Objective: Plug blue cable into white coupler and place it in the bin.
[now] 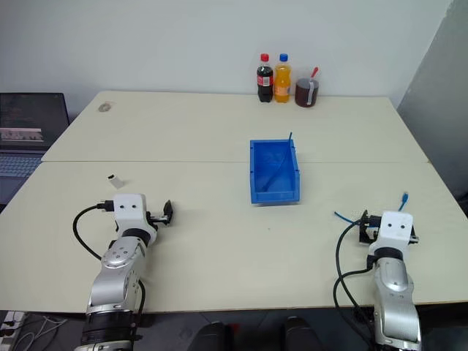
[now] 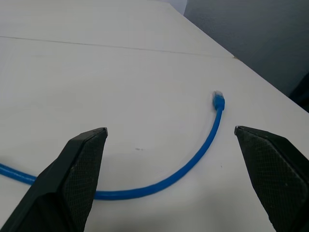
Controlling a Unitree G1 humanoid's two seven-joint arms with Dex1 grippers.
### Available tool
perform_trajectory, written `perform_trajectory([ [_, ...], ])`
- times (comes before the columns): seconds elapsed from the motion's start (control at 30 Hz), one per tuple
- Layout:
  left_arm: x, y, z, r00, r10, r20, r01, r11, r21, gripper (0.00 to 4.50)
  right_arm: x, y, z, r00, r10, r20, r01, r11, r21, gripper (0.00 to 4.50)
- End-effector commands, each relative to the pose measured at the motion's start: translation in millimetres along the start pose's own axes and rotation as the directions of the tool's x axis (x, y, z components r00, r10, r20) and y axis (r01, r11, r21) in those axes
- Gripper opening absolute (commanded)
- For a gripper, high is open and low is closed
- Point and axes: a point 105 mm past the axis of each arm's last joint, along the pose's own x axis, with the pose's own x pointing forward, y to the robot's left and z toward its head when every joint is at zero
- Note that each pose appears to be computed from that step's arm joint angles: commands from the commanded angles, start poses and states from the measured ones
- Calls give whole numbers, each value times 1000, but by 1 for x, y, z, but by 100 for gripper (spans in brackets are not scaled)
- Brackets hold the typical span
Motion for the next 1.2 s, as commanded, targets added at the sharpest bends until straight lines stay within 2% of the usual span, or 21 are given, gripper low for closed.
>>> perform_trajectory([
  [0.03, -1, 1, 17, 998, -5, 61, 4, 1000, 13, 450, 3, -7, 15, 998, -18, 54, 18, 1000, 2, 449],
  [0.73, -10, 3, 11, 998, 16, 53, -16, 1000, -8, 450, -3, -5, 10, 999, -12, 31, 12, 1000, 5, 449],
  [0.87, -10, 9, 11, 997, 57, 57, -58, 998, 8, 450, -3, -7, 10, 999, -18, 29, 18, 1000, 4, 449],
  [1.2, -9, 3, 11, 999, 18, 49, -19, 1000, 6, 450, -5, -9, 9, 999, -23, 27, 23, 1000, 2, 449],
])
